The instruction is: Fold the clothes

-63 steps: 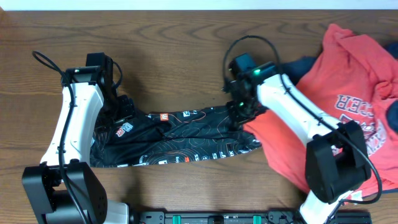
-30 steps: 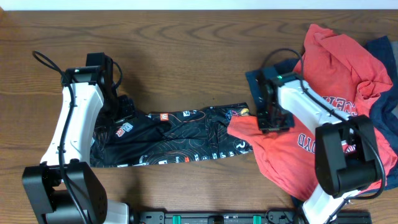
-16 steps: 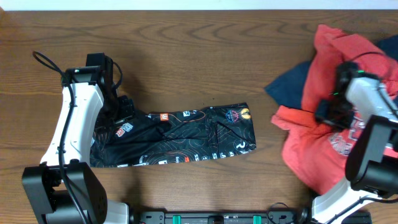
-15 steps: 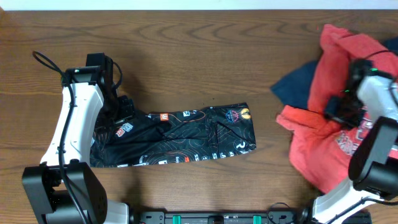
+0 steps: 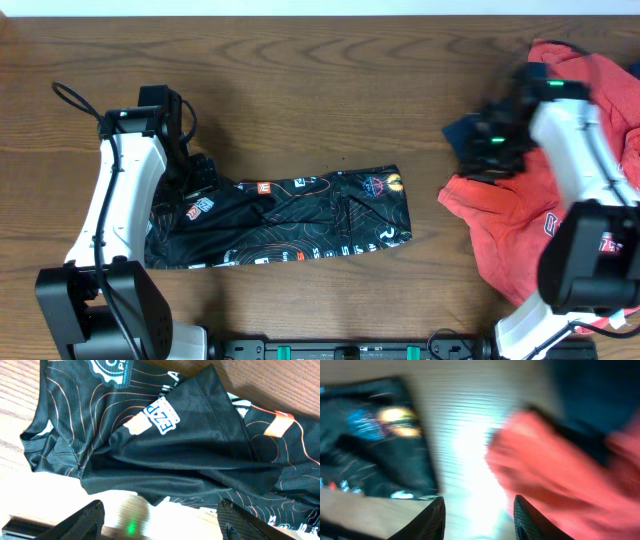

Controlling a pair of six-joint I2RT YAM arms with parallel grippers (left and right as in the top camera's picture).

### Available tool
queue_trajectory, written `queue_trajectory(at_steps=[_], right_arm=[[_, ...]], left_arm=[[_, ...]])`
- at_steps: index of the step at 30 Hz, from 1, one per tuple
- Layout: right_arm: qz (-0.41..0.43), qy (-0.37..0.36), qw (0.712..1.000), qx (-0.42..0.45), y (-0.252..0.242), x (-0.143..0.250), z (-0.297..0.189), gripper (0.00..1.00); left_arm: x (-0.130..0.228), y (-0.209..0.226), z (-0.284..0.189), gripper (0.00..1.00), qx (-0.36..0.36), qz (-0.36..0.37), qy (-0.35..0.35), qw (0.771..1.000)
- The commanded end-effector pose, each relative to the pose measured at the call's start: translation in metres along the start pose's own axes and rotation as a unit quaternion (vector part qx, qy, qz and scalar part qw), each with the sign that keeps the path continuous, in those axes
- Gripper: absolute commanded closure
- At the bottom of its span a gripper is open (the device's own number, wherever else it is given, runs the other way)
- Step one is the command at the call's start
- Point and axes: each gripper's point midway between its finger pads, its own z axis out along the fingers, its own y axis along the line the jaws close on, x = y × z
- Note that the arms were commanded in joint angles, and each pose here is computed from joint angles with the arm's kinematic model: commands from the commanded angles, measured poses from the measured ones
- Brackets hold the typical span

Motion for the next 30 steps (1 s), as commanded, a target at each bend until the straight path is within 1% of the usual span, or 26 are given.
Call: queue_trajectory(at_steps=[1, 4, 7, 12, 16, 18, 22, 30], right_arm=[[-0.073, 0.003, 0.997, -0.034, 0.068, 0.010, 0.016, 0.55], [-0.099, 0.003, 0.995, -0.032, 0.107, 0.019, 0.039, 0.50], [-0.122, 0.002, 0.992, -0.032, 0.135, 0.031, 0.060, 0.48], [-0.133, -0.036, 0.990, 0.013, 0.158, 0.039, 0.091, 0.46], [-0.145, -0.067, 0.987, 0.019, 0.177, 0.039, 0.100, 0.39], [-0.150, -0.075, 0.986, 0.021, 0.182, 0.038, 0.101, 0.40], [-0.126, -0.100, 0.985, 0.061, 0.173, 0.033, 0.102, 0.40], [-0.120, -0.083, 0.989, 0.037, 0.183, 0.039, 0.114, 0.40]], left_arm=[[0.000, 0.004, -0.005, 0.26, -0.005, 0.001, -0.009, 1.000], [0.000, 0.004, -0.005, 0.26, -0.005, 0.001, -0.009, 1.000], [0.000, 0.004, -0.005, 0.26, -0.005, 0.001, -0.009, 1.000], [0.000, 0.004, -0.005, 0.25, -0.005, 0.001, -0.010, 1.000], [0.000, 0.004, -0.005, 0.26, -0.005, 0.001, -0.009, 1.000], [0.000, 0.004, -0.005, 0.26, -0.005, 0.001, -0.009, 1.000], [0.001, 0.004, -0.005, 0.25, -0.006, 0.001, -0.008, 1.000], [0.001, 0.004, -0.005, 0.26, -0.006, 0.001, -0.008, 1.000]])
